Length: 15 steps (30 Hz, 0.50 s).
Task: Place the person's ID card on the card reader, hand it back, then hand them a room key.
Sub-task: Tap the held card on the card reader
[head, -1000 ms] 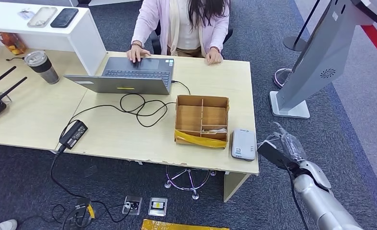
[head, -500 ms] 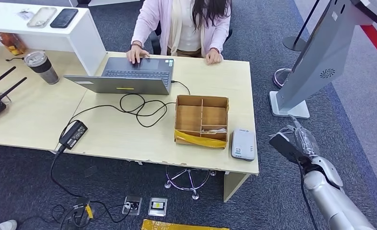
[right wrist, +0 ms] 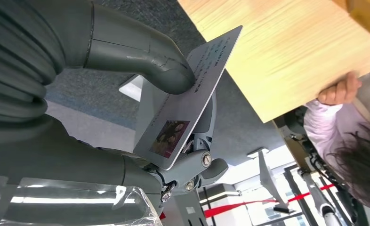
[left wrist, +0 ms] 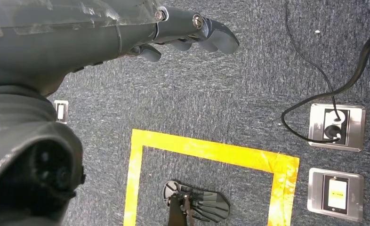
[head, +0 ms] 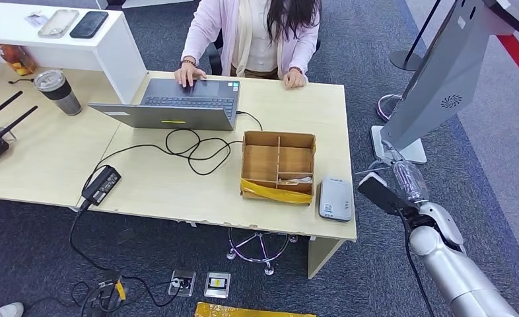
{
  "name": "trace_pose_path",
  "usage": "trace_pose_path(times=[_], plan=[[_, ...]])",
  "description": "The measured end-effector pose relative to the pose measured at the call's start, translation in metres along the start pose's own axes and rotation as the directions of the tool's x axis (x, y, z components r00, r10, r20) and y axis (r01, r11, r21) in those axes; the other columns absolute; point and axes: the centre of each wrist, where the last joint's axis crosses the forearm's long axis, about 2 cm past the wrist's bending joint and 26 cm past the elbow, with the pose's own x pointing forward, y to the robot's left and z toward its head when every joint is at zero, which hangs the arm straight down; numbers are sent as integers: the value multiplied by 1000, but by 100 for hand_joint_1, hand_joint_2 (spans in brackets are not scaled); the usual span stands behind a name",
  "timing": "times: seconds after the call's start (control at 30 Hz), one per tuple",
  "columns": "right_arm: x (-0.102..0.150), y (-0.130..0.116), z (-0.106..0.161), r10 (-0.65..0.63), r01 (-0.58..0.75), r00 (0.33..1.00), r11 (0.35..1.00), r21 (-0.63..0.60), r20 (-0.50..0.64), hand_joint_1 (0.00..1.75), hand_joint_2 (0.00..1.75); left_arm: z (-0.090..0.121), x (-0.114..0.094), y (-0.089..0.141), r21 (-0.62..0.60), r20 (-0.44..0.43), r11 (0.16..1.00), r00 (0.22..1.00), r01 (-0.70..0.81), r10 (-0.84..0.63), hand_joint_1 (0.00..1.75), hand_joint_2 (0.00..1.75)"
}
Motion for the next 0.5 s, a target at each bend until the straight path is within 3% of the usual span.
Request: trace_pose_path(times=[0.3, 0.5], plan=[[11, 54, 21, -21, 16, 999, 992, 123, 42, 175, 175, 0, 1, 1, -1, 17, 1000, 1000, 1, -1, 0, 0], [18, 74, 27, -53, 44, 998, 983, 179, 46, 175, 175, 0, 1, 2, -6, 24, 1000, 1000, 5, -5, 0, 0]])
